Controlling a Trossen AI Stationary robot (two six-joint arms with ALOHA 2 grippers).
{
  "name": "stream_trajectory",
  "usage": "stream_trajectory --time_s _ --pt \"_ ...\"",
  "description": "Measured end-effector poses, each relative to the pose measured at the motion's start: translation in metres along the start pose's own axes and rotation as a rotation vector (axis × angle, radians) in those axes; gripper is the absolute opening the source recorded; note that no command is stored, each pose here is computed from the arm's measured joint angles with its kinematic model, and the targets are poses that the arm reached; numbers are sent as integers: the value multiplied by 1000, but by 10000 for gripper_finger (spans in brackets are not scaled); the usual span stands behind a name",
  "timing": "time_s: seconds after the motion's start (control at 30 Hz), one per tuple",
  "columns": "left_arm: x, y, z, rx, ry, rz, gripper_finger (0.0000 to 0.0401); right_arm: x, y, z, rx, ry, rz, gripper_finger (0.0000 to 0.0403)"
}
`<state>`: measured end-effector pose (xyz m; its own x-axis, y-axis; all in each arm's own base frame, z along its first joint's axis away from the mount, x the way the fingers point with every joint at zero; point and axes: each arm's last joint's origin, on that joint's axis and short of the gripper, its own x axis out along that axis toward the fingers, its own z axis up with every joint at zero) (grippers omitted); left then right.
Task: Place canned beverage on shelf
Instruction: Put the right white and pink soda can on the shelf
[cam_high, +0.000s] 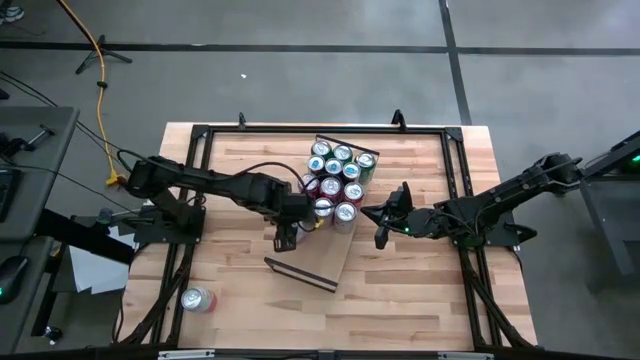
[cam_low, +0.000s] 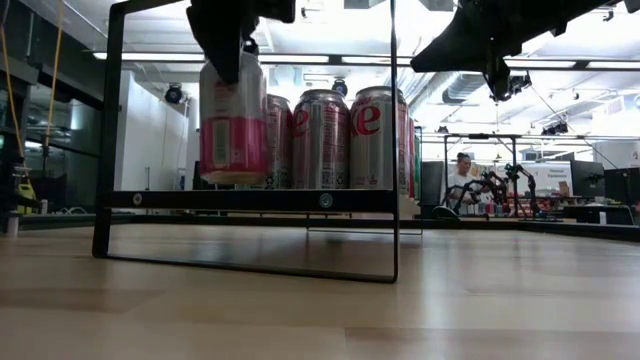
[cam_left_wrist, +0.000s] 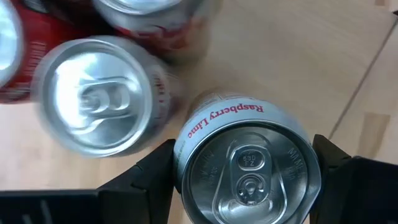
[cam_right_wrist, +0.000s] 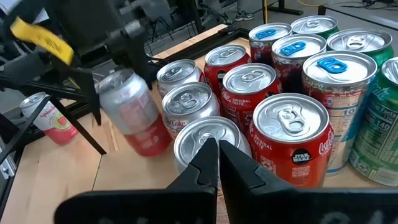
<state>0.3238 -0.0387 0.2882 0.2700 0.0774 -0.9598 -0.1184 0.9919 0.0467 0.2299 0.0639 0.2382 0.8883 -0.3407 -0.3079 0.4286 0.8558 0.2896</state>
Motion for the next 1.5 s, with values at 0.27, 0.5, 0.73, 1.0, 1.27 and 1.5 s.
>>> stream_trajectory --time_s 0.27,0.5,0.73,1.0,1.27,1.5 --pt "17 -11 3 -8 50 -26 190 0 0 0 6 1 -7 0" --pt "17 -18 4 41 26 4 226 0 -1 0 6 -1 -10 0" --pt "18 -18 5 72 15 14 231 0 -1 0 7 -1 -10 0" --pt "5 -18 12 101 -29 -13 233 0 -1 0 7 -1 -11 0" --pt "-1 -18 14 135 -43 -18 239 0 -1 0 7 -1 -11 0" --pt "2 -19 15 134 -54 -17 240 0 -1 0 7 -1 -11 0"
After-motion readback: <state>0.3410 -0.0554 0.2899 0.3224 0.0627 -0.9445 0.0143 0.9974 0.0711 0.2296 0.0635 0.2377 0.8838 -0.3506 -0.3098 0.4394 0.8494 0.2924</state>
